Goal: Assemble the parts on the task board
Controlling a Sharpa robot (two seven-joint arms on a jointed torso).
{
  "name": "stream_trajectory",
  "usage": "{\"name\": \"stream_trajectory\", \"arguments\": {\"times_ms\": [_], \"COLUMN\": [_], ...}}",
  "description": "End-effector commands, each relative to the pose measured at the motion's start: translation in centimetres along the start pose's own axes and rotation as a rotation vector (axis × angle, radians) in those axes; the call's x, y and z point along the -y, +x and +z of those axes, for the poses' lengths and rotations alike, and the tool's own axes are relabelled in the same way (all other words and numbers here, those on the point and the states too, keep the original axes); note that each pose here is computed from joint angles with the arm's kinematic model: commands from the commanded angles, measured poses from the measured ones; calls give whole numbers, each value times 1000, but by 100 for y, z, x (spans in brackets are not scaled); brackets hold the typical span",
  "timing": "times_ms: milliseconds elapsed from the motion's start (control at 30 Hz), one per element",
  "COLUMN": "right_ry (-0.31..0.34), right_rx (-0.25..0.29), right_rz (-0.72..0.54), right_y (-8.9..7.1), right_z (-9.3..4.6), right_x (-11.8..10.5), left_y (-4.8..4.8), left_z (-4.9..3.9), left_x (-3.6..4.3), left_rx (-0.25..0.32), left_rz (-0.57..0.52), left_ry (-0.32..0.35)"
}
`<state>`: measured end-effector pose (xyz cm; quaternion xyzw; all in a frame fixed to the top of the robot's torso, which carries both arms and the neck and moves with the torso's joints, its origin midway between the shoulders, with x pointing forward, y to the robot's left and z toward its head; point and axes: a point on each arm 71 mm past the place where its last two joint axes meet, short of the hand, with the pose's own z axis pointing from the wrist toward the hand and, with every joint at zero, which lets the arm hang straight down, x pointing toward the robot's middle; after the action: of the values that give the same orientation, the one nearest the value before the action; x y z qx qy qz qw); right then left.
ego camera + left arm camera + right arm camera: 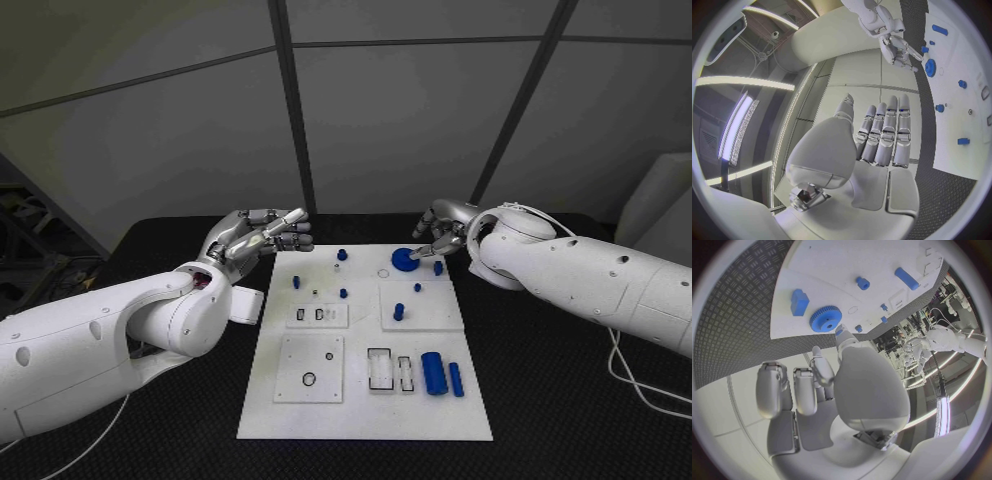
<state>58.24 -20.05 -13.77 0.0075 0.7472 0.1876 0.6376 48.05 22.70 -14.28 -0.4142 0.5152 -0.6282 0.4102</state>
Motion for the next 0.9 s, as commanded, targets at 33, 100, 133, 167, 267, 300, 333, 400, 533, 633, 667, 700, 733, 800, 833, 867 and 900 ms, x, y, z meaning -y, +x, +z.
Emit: {"name": "stream_trajectory", "arguments": {"times_ms": [33, 100, 133, 167, 267, 300, 333, 400, 533, 633, 667, 700, 733, 800, 833, 867, 900], "right_ry": [27, 25, 23, 21, 12, 9, 8, 2, -8, -14, -14, -13, -11, -9, -8, -6, -5], "right_rx": [-73, -80, -82, -81, -80, -82, -82, -82, -85, -86, -85, -84, -83, -80, -79, -77, -77], "right_rz": [16, 13, 10, 6, -17, -25, -29, -40, -61, -86, -90, -97, -101, -107, -110, -112, -114], "right_y": [52, 67, 73, 76, 85, 90, 92, 97, 108, 112, 111, 110, 108, 104, 101, 99, 97], "right_z": [42, 63, 72, 79, 92, 96, 98, 102, 107, 108, 108, 107, 107, 106, 106, 105, 105], "right_x": [-23, -51, -66, -81, -116, -128, -135, -153, -183, -195, -194, -188, -182, -170, -163, -156, -149], "left_y": [13, 11, 8, 5, -5, -9, -12, -20, -32, -37, -38, -40, -42, -46, -48, -51, -54], "left_z": [11, 14, 16, 17, 21, 23, 23, 24, 27, 28, 29, 29, 28, 27, 27, 27, 27], "left_x": [5, 2, 1, 0, -3, -4, -4, -6, -8, -9, -9, -9, -9, -9, -9, -9, -9], "left_rx": [-19, -18, -18, -17, -15, -13, -13, -11, -8, -6, -6, -5, -4, -3, -2, -1, 0], "left_rz": [-4, -3, -3, -3, -2, -1, -1, 0, 2, 2, 2, 3, 3, 4, 4, 5, 5], "left_ry": [5, 5, 5, 5, 4, 4, 4, 4, 3, 3, 2, 2, 2, 2, 2, 2, 2]}}
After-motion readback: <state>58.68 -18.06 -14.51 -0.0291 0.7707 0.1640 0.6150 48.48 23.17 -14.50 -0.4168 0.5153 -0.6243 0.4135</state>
